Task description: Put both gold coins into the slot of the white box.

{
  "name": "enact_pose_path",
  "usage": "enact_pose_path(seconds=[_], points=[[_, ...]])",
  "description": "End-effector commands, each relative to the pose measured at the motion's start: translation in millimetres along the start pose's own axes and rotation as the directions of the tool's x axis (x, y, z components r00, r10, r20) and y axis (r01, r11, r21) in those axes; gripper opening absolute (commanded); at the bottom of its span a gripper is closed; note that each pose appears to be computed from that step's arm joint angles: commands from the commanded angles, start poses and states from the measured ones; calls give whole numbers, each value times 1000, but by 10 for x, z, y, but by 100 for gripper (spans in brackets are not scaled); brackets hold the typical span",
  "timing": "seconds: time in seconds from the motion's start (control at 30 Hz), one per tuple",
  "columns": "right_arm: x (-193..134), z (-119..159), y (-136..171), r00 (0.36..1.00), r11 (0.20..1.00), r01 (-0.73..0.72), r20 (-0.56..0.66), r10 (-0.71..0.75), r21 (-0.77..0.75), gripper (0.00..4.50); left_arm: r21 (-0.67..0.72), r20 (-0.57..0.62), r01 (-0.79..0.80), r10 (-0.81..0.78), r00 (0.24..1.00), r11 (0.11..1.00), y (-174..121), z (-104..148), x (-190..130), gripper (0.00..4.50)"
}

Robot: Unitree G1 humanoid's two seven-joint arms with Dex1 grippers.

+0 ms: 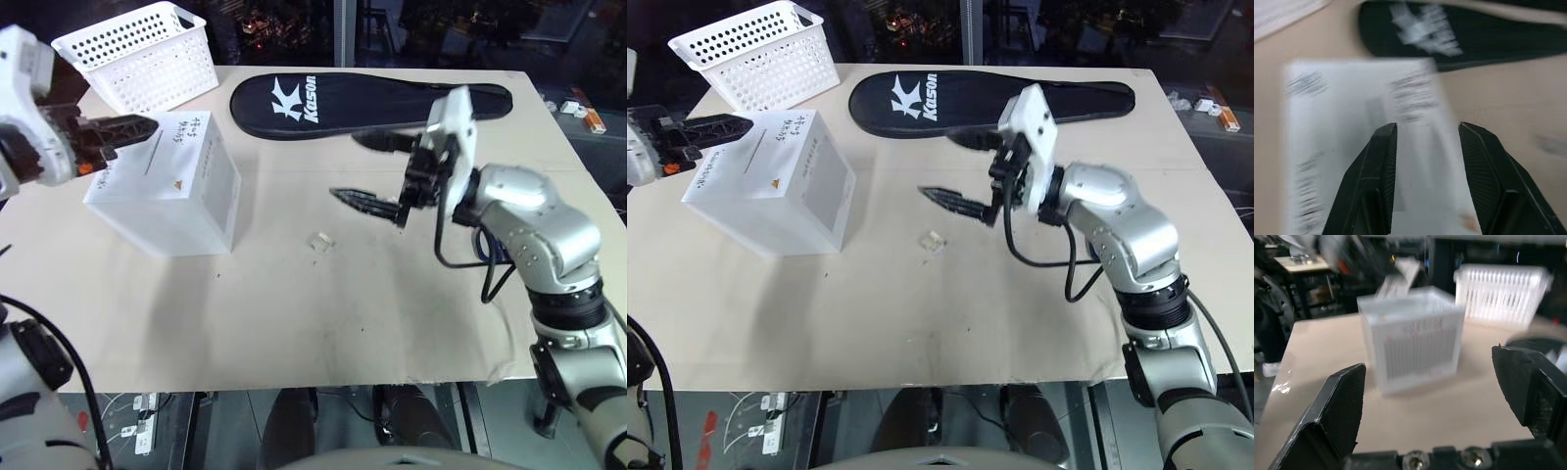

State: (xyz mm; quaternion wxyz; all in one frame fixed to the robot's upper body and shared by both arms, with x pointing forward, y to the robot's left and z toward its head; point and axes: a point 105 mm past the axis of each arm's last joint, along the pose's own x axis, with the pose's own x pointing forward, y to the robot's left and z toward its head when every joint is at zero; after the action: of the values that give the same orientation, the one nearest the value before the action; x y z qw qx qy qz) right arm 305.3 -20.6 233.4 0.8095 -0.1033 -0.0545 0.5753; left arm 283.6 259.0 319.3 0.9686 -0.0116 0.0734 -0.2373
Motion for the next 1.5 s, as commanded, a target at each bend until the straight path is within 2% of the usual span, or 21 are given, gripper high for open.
enact_pose_path(seconds=[0.03, 0.13, 0.17, 0.2, 0.23, 0.27, 0.3, 0.33, 0.4, 0.5, 0.9, 0.93, 0.97, 1.0, 1.07, 1.33, 1.5], points=[[138, -189, 0, 996, 998, 50, -81, -46, 44, 450, 171, 101, 208, -227, 969, 963, -481, -55, -139, 203], [252, -420, -57, 984, 990, 114, -149, -101, 84, 450, 207, 47, 326, -342, 938, 922, -687, -347, -166, 203], [295, -511, -40, 979, 989, 122, -176, -106, 82, 397, 180, 27, 373, -384, 923, 910, -748, -466, -172, 212], [320, -566, -25, 975, 989, 124, -193, -107, 79, 372, 156, 15, 403, -410, 912, 902, -786, -542, -180, 212], [343, -616, -1, 973, 990, 119, -210, -101, 73, 327, 155, 3, 411, -417, 909, 898, -804, -615, -182, 212], [389, -656, 36, 971, 989, 113, -221, -89, 99, 327, 158, -22, 420, -422, 906, 894, -823, -731, -190, 212], [425, -699, 68, 968, 988, 107, -237, -79, 109, 274, 169, -48, 427, -426, 904, 888, -843, -830, -204, 212], [447, -729, 89, 966, 988, 103, -247, -72, 115, 267, 176, -66, 434, -429, 901, 884, -861, -896, -216, 212], [460, -791, 112, 958, 992, 94, -277, -66, 89, 203, 205, -100, 445, -434, 895, 872, -880, -1007, -235, 212], [459, -818, 101, 955, 991, 97, -289, -66, 95, 203, 245, -112, 445, -431, 896, 861, -889, -1087, -221, 212], [474, -918, 67, 944, 987, 117, -321, -75, 113, 203, 288, -84, 425, -419, 904, 858, -865, -1077, -163, 212], [473, -922, 60, 943, 986, 120, -323, -77, 114, 151, 289, -83, 424, -418, 904, 858, -867, -1079, -160, 212], [471, -927, 53, 943, 986, 123, -324, -80, 116, 125, 290, -84, 423, -418, 905, 858, -869, -1082, -159, 212], [471, -931, 48, 942, 985, 125, -325, -81, 116, 70, 290, -84, 423, -418, 905, 858, -872, -1087, -158, 212], [472, -941, 35, 941, 985, 128, -328, -84, 117, 5, 292, -83, 422, -417, 905, 858, -875, -1089, -152, 212], [454, -869, 13, 948, 985, 124, -309, -81, 123, 5, 230, -74, 419, -413, 908, 878, -853, -1133, -143, 212], [356, -547, -39, 984, 979, 89, -171, -57, 184, 5, 140, -48, 427, -425, 904, 893, -846, -1152, -134, 212]])
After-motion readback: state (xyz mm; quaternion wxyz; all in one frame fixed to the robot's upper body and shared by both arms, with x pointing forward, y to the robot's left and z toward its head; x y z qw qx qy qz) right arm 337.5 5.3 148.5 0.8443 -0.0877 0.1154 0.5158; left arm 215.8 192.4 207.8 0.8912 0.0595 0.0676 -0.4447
